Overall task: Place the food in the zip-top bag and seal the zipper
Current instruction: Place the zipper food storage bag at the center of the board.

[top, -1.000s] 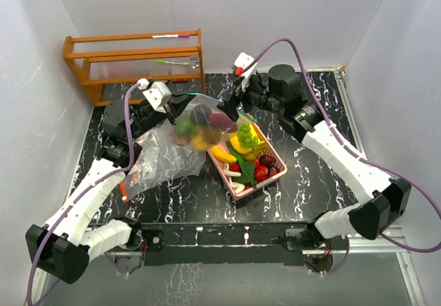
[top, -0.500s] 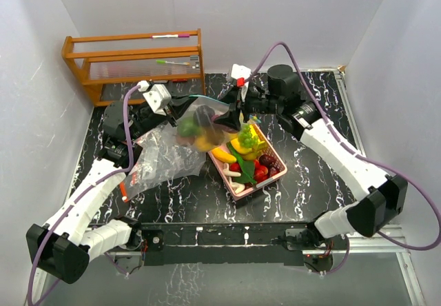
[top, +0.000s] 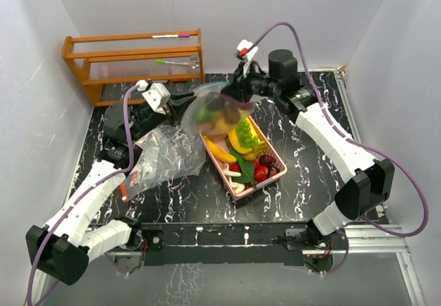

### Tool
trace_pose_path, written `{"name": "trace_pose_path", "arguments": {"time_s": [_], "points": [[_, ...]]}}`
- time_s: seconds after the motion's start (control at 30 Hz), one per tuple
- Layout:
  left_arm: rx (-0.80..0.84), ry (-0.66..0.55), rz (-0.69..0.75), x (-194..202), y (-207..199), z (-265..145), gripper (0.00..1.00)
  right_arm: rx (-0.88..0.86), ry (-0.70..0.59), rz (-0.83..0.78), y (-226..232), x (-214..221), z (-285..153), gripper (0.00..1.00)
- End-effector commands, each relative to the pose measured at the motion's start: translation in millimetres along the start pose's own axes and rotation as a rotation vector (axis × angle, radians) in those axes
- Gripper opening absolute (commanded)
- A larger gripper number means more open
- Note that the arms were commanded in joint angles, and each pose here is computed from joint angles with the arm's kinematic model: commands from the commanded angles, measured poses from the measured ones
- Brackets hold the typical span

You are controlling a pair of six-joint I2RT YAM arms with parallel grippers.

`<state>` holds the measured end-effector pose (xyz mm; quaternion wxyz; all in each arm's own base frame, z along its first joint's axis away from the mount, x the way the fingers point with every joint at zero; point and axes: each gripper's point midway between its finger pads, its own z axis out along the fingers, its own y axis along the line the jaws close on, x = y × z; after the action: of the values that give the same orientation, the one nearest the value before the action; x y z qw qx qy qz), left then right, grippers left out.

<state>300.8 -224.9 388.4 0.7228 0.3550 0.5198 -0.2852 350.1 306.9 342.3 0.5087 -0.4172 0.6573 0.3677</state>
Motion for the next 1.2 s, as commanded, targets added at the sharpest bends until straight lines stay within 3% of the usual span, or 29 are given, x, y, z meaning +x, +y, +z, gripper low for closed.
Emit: {"name": "trace_pose_path", "arguments": {"time_s": [0.0,0.2,0.27,0.33,0.37,0.57,0.73,0.87,1.0,1.03,1.1,1.17], "points": [[-0.102,-0.014,0.003,-21,14,-12,0.16,0.437,-0.240,-0.003,-76,-72,-61,0.08],[-0.176,0.080,-0.045,-9,22,-20,0.34,0.832,-0.212,0.026,-148,-50,-118,0.08],[-0.177,0.096,-0.056,-6,21,-23,0.57,0.945,-0.192,0.028,-166,-36,-136,0.08],[-0.180,0.098,-0.064,-6,20,-25,0.94,1.075,-0.174,0.020,-185,-22,-159,0.08],[-0.181,0.100,-0.070,-7,19,-26,0.97,1.134,-0.155,0.024,-194,-14,-170,0.08],[-0.221,0.127,-0.145,5,21,-29,0.97,1.516,0.051,-0.013,-215,33,-235,0.08],[-0.217,0.180,-0.208,22,16,-31,0.97,1.785,0.234,-0.092,-205,73,-285,0.08],[-0.219,0.199,-0.244,31,14,-30,0.97,1.742,0.255,-0.089,-202,89,-272,0.08],[-0.222,0.199,-0.237,34,14,-31,0.97,1.544,0.323,-0.039,-197,128,-218,0.08],[-0.222,0.197,-0.235,34,14,-31,0.97,1.496,0.336,-0.017,-195,138,-203,0.12],[-0.225,0.197,-0.230,35,14,-32,0.97,1.394,0.365,0.033,-188,157,-175,0.41],[-0.230,0.206,-0.230,37,15,-34,0.97,1.294,0.376,0.075,-181,170,-151,0.57]]}}
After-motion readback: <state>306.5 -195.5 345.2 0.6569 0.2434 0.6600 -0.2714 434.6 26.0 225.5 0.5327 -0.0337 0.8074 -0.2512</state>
